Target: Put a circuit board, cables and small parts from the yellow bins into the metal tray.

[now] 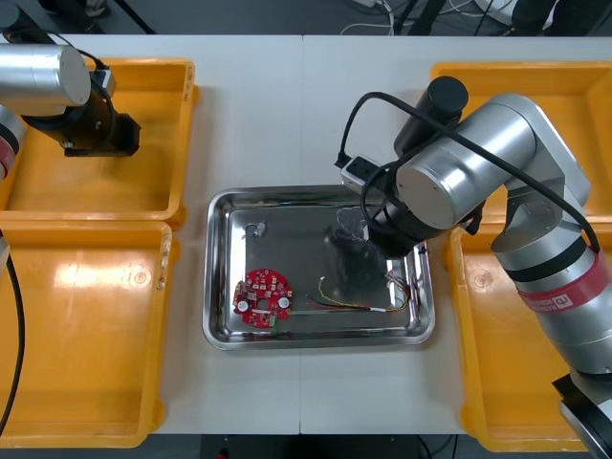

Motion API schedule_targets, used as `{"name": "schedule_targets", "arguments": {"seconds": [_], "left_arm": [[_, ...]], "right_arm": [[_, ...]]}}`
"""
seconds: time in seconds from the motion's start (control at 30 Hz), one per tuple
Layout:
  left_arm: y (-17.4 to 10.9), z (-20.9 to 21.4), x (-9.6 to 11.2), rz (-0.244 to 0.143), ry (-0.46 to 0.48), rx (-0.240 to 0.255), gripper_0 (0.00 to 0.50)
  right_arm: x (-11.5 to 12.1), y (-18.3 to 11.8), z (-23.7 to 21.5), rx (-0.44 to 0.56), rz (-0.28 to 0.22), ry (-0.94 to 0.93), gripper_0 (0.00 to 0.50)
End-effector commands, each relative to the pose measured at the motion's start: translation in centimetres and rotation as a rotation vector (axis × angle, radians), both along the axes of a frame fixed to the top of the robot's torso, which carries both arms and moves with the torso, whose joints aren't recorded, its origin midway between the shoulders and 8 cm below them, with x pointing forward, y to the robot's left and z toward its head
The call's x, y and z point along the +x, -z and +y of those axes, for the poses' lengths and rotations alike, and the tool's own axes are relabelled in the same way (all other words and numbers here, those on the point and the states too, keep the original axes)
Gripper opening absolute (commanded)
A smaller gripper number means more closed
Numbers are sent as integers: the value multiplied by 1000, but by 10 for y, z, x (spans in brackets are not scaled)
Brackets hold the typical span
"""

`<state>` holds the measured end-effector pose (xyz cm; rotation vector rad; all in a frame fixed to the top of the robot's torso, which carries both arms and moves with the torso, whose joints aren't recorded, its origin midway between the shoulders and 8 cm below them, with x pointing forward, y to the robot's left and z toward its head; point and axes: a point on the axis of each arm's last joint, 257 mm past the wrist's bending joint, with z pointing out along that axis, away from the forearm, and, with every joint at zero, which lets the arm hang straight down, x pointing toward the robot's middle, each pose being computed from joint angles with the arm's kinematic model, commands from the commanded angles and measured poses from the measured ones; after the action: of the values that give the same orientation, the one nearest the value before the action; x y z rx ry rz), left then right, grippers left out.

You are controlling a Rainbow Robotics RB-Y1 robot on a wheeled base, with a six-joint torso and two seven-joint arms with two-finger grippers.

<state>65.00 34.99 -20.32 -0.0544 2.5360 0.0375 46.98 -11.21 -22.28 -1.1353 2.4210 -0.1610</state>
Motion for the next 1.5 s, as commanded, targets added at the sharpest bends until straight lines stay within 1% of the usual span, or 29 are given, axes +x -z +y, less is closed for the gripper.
{"name": "schedule_targets", "arguments": {"seconds": [0.03,0.13,0.23,0.37,0.57,0.63,0.83,1.03,1.1,1.17,1.2,1.23,1.27,1.3,1.33,1.37,1.5], "left_arm": [[-2,15,-1,-8,36,46,0],[-4,19,-1,-10,29,46,0],[-8,19,-2,-10,26,35,0],[-15,20,-6,6,25,33,0],[-32,19,-11,16,27,25,0],[-37,21,-14,22,25,27,0],[-58,24,-24,43,29,42,0],[-88,23,-39,64,35,59,0],[-99,22,-46,73,35,73,0],[-104,20,-52,86,35,89,0],[-109,18,-55,88,34,96,0],[-110,18,-57,92,32,99,0],[-114,16,-59,93,30,101,0],[-118,13,-62,95,30,96,0],[-120,13,-63,95,23,92,0],[-123,8,-65,93,17,85,0],[-137,-6,-74,88,11,77,0]], "right_arm": [[14,-15,24,27,-65,-31,0],[18,-17,31,43,-80,-42,0],[22,-19,35,55,-98,-49,0],[26,-13,36,56,-102,-55,0],[36,-2,36,29,-125,-62,0],[38,2,36,27,-122,-59,0],[41,6,38,27,-116,-50,0],[41,5,44,36,-117,-50,0],[41,5,44,36,-117,-50,0],[42,4,43,34,-120,-49,0],[42,4,42,29,-123,-51,36],[42,4,43,30,-124,-50,106],[43,3,42,26,-127,-49,275],[44,3,41,23,-130,-47,416],[44,3,41,23,-130,-47,468],[44,2,41,22,-132,-48,500],[42,-1,40,29,-125,-43,500]]}}
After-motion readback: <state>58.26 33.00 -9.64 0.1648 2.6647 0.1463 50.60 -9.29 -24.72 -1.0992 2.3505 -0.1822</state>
